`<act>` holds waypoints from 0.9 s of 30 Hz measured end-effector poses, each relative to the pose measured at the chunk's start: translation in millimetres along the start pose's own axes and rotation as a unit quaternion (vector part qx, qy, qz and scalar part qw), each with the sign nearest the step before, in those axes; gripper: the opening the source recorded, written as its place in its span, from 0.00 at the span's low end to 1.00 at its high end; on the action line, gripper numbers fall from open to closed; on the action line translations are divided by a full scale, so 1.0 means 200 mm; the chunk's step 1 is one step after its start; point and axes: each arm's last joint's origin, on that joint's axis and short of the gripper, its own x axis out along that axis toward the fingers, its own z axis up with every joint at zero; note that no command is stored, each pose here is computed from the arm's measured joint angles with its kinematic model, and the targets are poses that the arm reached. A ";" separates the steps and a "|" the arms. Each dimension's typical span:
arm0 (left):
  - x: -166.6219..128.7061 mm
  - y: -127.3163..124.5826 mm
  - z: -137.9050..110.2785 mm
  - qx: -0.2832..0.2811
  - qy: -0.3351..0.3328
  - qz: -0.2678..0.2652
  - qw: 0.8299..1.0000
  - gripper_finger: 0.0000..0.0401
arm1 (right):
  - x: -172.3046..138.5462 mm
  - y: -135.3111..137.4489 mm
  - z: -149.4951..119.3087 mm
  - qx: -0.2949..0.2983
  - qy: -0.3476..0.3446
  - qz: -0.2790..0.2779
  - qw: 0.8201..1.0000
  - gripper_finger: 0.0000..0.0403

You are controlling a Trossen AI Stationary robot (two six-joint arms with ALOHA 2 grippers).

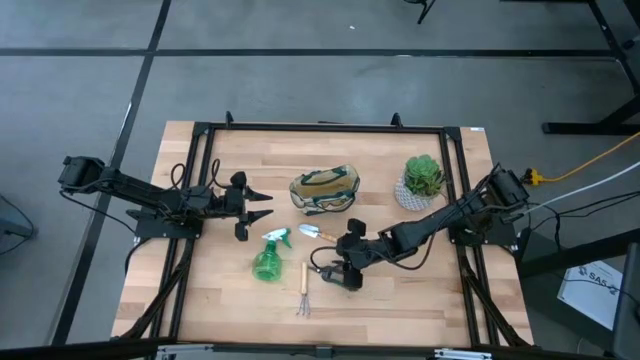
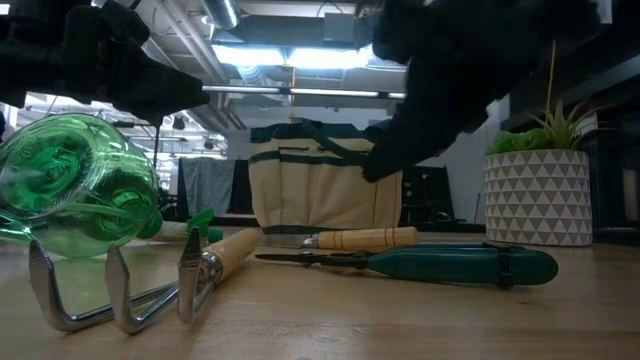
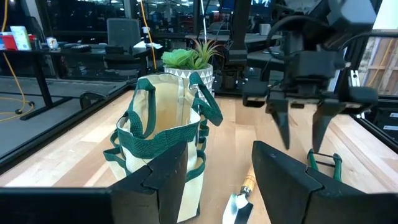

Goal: Pick & Place Garden tools in Gardening bag
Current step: Put the trowel into the gardening bag

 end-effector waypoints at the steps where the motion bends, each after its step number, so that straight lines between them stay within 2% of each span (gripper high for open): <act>1: 0.00 0.00 0.00 0.000 0.000 0.000 1.000 0.44 | 0.02 -0.01 -0.01 0.006 0.006 -0.005 1.000 0.46; 11: 0.00 0.00 0.00 0.000 0.000 0.000 1.000 0.44 | 0.15 -0.11 -0.06 0.035 0.043 -0.040 0.998 0.46; 18: 0.00 0.00 0.00 0.000 0.000 0.000 1.000 0.44 | 0.15 -0.11 -0.04 0.044 0.039 -0.018 0.998 0.46; 22: 0.00 0.00 0.00 0.000 0.000 0.000 1.000 0.44 | 0.11 -0.11 0.01 0.036 0.033 -0.010 0.999 0.46; 27: 0.00 0.00 0.00 0.000 0.000 0.000 1.000 0.44 | 0.10 -0.12 0.02 -0.001 0.034 -0.053 0.998 0.46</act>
